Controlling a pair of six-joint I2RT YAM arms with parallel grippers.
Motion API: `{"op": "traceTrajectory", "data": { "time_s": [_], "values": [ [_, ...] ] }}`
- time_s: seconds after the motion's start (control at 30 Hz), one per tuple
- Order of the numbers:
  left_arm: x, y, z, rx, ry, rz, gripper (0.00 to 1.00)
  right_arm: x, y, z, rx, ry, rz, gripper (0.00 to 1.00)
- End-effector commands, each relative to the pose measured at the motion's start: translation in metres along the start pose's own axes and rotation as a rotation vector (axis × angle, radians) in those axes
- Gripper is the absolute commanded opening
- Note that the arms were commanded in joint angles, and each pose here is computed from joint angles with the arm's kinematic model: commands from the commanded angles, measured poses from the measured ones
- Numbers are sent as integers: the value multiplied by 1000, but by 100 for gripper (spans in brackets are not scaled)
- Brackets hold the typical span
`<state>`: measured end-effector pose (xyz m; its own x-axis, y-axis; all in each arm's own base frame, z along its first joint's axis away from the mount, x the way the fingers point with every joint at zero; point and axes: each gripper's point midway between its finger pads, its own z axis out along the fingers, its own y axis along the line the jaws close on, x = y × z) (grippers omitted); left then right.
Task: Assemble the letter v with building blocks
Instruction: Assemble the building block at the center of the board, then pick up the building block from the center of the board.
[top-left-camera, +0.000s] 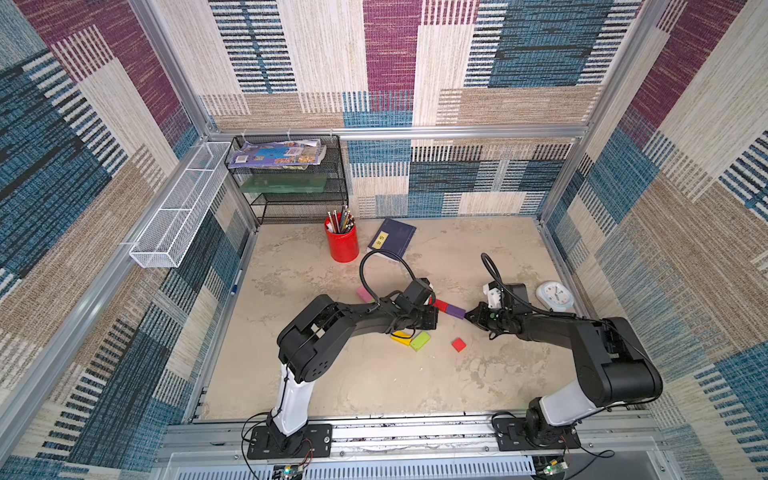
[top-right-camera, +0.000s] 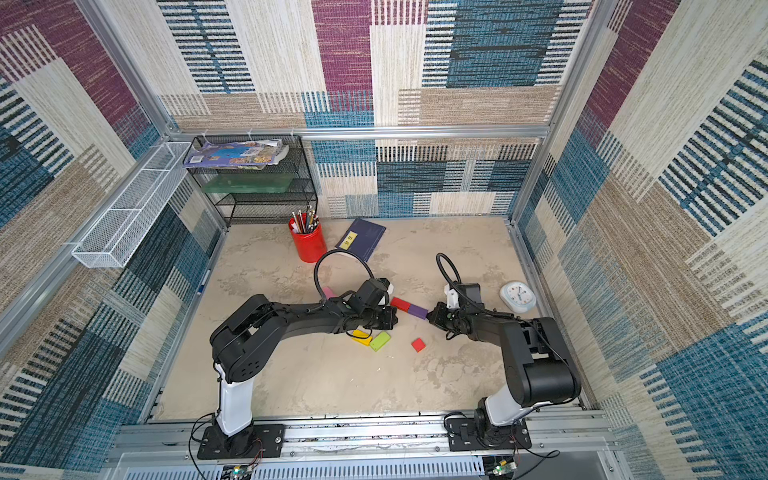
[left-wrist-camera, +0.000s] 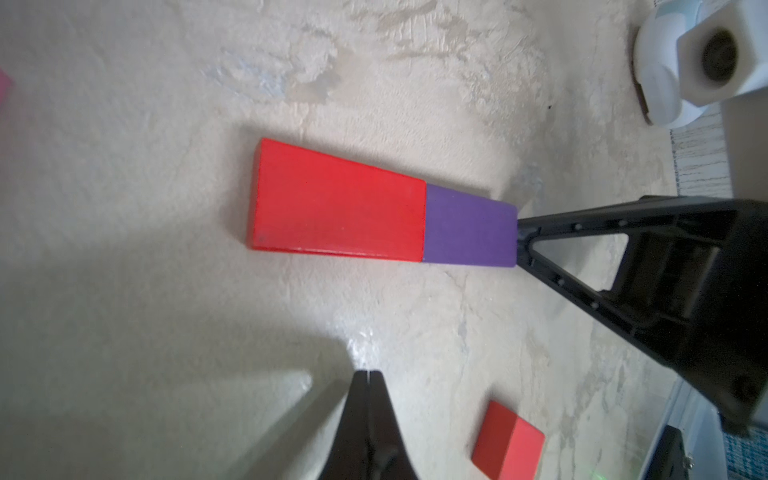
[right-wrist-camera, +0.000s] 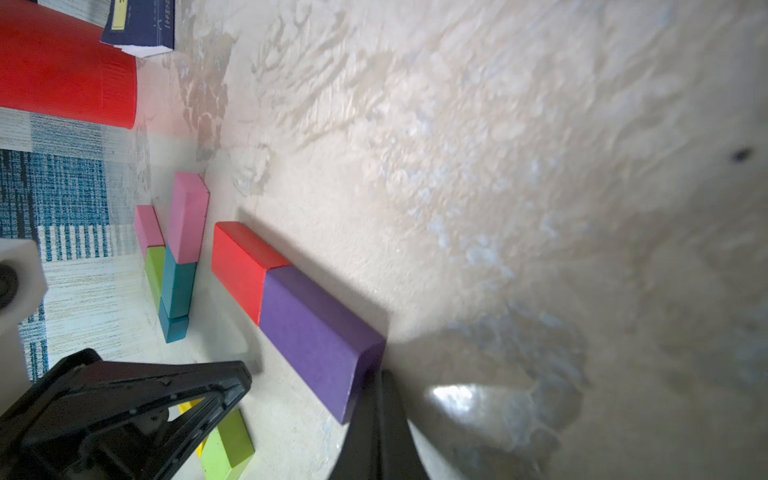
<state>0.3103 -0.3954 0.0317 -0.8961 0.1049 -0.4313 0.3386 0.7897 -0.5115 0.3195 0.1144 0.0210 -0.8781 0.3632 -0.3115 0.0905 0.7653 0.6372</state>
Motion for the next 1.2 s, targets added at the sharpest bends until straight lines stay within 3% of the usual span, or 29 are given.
{"op": "traceTrajectory", "data": {
  "time_s": [0.0, 0.23, 0.53, 0.63, 0.73, 0.8, 0.83, 0.93, 1.03, 1.17],
  "values": [
    [1, -3, 0, 12, 11, 17, 0, 5, -7, 1, 36, 19, 15, 0],
    [-4, -8, -8, 22, -7, 31, 0, 7, -5, -2, 35, 19, 9, 4],
    [-11, -1, -27, -48, -40, 73, 0, -13, 16, -34, 55, -64, -84, 10],
    [-16, -5, -49, -27, -111, 86, 0, -8, 37, -44, 41, -74, -169, 20],
    [-15, 9, -80, -87, -171, 91, 0, 7, 56, -49, 75, -63, -275, 44],
    [-10, 18, -99, -105, -194, 89, 15, 18, 65, -52, 100, -55, -338, 58],
    [-7, 23, -109, -101, -204, 84, 30, 24, 69, -53, 103, -50, -366, 65],
    [4, 37, -131, -96, -199, 65, 58, 38, 78, -56, 102, -48, -437, 76],
    [15, 54, -148, -119, -191, 41, 73, 47, 78, -56, 144, -40, -458, 83],
    [23, 63, -165, -119, -222, 23, 89, 55, 60, -54, 240, 19, -365, 85]
  ]
}}
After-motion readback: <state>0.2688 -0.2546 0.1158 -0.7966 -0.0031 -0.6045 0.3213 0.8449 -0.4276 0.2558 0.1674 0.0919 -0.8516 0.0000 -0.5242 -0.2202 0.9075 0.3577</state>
